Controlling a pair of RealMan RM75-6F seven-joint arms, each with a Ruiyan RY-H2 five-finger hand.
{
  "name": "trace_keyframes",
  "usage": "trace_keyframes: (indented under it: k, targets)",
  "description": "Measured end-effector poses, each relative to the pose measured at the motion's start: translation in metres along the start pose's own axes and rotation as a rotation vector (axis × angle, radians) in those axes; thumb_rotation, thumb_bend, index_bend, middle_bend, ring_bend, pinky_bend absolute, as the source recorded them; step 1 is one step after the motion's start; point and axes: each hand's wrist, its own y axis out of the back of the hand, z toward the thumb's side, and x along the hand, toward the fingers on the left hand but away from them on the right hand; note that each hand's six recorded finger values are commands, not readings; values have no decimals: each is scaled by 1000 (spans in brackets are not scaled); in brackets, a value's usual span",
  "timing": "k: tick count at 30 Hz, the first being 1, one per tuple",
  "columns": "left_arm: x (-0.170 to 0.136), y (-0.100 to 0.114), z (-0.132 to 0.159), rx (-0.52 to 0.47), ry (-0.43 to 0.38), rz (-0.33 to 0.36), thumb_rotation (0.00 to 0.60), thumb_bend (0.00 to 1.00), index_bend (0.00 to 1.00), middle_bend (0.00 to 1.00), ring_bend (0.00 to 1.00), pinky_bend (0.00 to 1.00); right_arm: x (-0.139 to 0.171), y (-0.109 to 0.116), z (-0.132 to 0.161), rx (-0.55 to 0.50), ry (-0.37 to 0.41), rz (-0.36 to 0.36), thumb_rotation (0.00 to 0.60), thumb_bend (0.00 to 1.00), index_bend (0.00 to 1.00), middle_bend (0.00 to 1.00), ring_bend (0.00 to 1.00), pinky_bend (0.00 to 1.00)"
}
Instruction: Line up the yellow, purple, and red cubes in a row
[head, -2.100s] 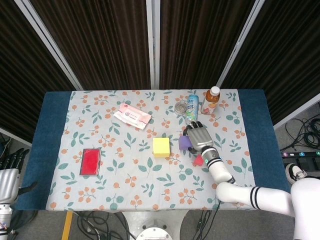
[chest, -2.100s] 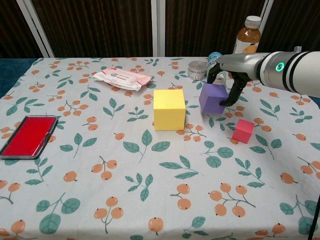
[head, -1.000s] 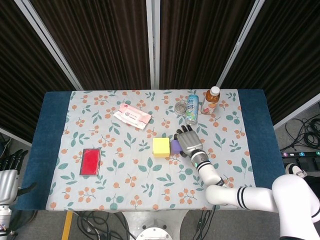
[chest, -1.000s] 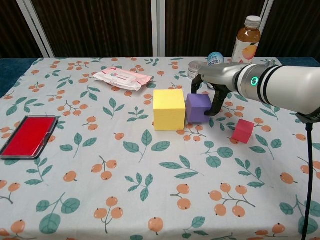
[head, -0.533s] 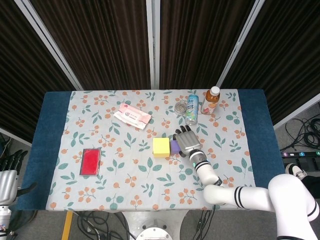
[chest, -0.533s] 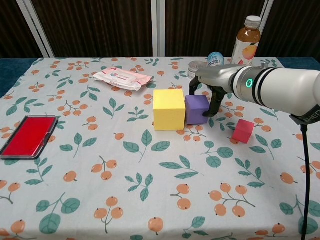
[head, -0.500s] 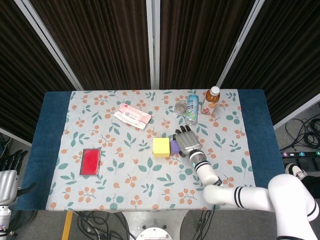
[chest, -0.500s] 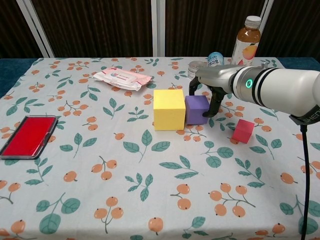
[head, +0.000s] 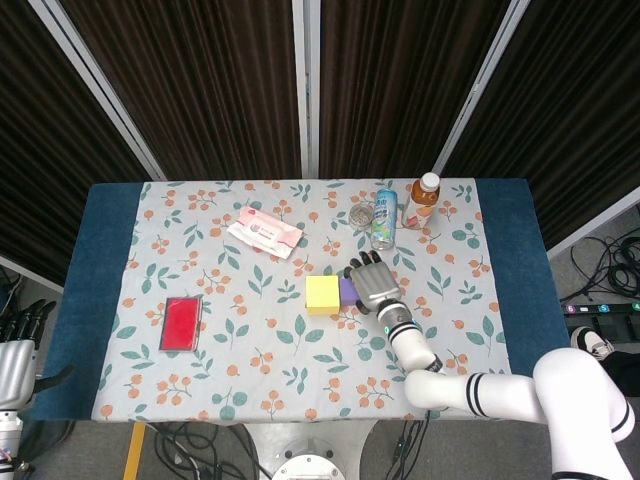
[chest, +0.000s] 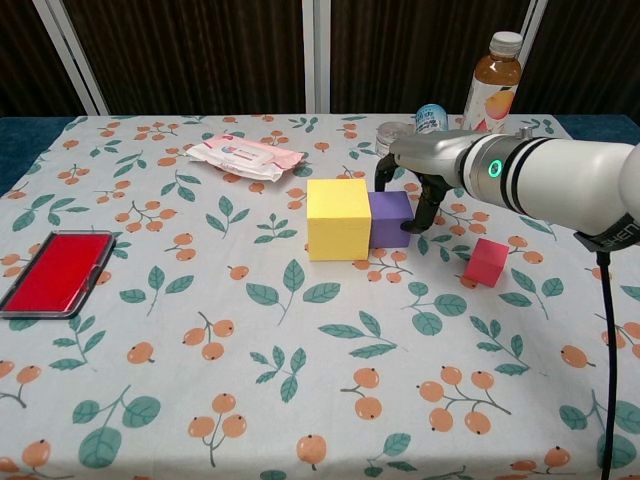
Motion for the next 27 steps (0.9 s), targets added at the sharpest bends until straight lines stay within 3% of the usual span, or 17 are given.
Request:
trace_keyframes:
  k: [13, 20, 27]
  targets:
    - [1, 0, 2, 0, -7, 1, 600, 139, 165, 192, 141, 156, 6, 8, -13, -23, -19, -9, 600, 238, 247, 126, 0, 0]
    - [1, 1, 3, 2, -7, 3, 600, 138, 165, 192, 141, 156, 6, -4, -10, 0, -11, 38, 600, 238, 247, 114, 0, 0]
    - [1, 1, 3, 2, -6, 2, 600, 138, 165, 192, 141, 156, 8, -3, -7, -14, -6, 41, 600, 238, 247, 114, 0, 0]
